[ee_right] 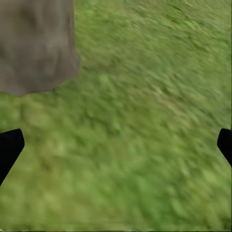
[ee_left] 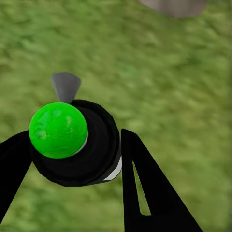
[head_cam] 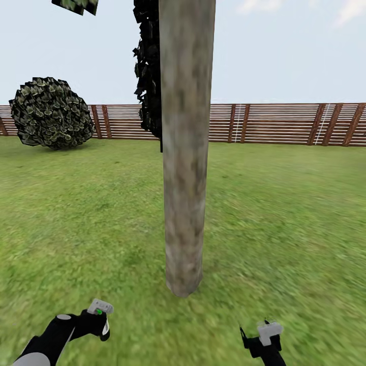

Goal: In the garden, pick up the pesticide atomizer on the floor and spray pesticide onto both trees until each tree trunk is fully covered.

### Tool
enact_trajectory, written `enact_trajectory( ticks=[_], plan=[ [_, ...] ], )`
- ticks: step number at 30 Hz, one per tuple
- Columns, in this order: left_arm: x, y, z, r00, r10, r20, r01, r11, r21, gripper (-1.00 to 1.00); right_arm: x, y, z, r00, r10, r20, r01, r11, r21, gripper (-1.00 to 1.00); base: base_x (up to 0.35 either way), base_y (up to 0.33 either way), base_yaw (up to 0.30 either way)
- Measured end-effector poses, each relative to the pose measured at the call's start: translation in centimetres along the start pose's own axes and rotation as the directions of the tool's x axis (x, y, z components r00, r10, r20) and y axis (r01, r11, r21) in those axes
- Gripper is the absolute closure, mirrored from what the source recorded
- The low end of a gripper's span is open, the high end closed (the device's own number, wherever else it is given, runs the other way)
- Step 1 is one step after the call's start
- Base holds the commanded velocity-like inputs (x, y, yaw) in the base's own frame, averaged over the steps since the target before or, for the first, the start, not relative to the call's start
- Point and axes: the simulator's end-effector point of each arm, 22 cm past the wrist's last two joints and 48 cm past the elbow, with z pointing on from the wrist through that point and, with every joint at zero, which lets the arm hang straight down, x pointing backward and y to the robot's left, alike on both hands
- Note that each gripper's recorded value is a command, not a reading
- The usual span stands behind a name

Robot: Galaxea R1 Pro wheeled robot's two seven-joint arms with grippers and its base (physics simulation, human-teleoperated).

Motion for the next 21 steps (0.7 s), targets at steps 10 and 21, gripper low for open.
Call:
enact_trajectory(
  ticks=[10, 21],
  plan=[
    [2.7, -2.8, 0.7, 0.989, -0.066, -0.129, 0.071, 0.997, 0.036, 1.0, 1.6, -4.6, -1.0, 0.992, 0.129, -0.018, -0.12, 0.962, 0.246, -1.0, 0.0, 0.0, -0.032],
    [3.3, -3.0, 0.7, 0.987, -0.068, -0.146, 0.074, 0.997, 0.038, 1.0, 1.6, -4.6, -1.1, 0.991, 0.13, -0.019, -0.121, 0.961, 0.248, -1.0, 0.0, 0.0, -0.285]
  ],
)
